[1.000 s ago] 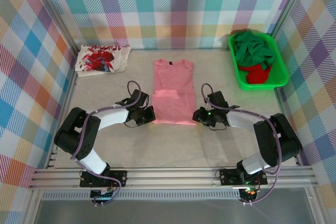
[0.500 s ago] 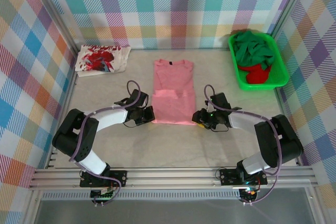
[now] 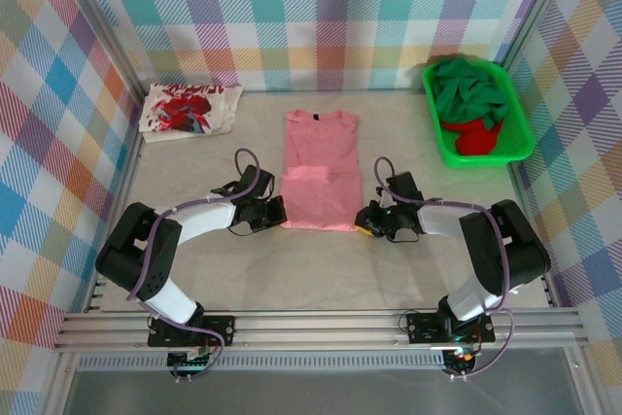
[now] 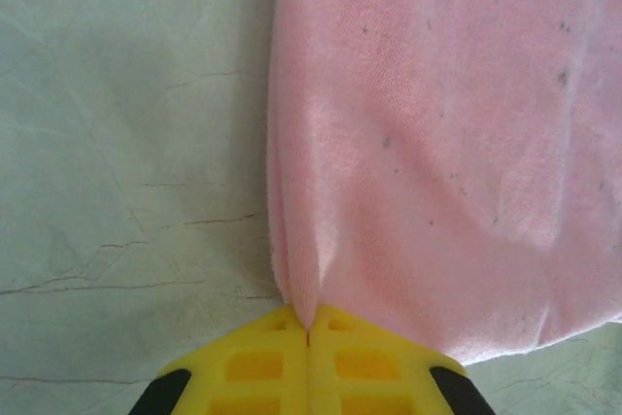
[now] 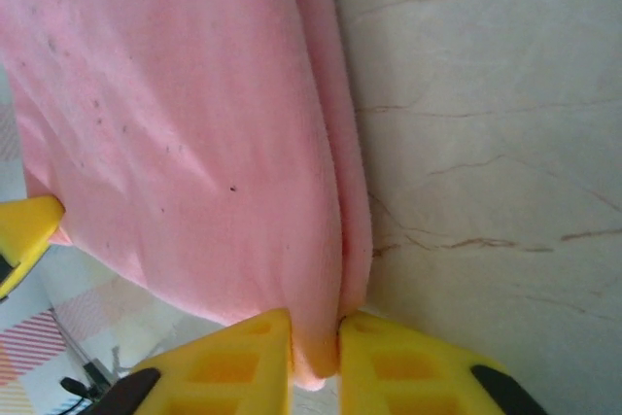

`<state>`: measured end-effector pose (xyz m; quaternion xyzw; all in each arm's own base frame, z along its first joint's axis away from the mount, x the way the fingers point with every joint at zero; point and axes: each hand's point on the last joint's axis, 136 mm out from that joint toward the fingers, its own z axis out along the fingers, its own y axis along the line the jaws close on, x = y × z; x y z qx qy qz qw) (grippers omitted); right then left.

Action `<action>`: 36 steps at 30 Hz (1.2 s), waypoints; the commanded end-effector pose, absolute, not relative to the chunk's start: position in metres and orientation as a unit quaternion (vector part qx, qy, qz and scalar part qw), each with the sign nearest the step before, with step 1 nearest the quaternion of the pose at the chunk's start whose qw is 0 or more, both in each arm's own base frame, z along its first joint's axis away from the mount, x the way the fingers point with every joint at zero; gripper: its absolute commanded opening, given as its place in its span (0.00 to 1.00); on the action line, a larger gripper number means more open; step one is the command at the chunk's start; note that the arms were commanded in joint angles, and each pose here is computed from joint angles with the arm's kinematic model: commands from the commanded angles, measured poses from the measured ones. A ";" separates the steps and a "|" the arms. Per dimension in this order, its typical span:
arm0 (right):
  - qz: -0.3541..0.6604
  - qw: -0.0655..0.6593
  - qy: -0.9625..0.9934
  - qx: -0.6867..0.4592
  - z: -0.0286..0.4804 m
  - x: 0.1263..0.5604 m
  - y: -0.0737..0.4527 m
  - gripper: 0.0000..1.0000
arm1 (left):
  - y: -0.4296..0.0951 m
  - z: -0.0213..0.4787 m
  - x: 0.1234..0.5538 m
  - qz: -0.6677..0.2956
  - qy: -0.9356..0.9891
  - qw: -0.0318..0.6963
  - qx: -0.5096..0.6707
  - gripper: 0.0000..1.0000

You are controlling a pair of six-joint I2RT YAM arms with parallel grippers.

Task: Fold and stack the t-shirts

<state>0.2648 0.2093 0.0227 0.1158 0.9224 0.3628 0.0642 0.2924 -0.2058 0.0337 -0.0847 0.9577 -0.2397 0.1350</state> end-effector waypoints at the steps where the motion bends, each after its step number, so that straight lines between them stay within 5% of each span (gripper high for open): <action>1: 0.357 0.082 0.924 0.111 0.030 0.275 0.209 0.10 | -0.204 0.032 0.287 -0.231 0.961 0.133 -0.079 0.00; 6: 0.326 0.086 0.936 0.100 0.033 0.271 0.199 0.00 | -0.198 0.038 0.288 -0.228 0.958 0.151 -0.091 0.00; 19: 0.300 0.138 0.943 0.046 0.078 0.264 0.185 0.00 | -0.188 0.077 0.274 -0.229 0.947 0.218 -0.054 0.00; 36: 0.299 0.059 0.951 0.046 0.034 0.164 0.174 0.00 | -0.181 0.020 0.166 -0.211 0.969 0.122 -0.026 0.00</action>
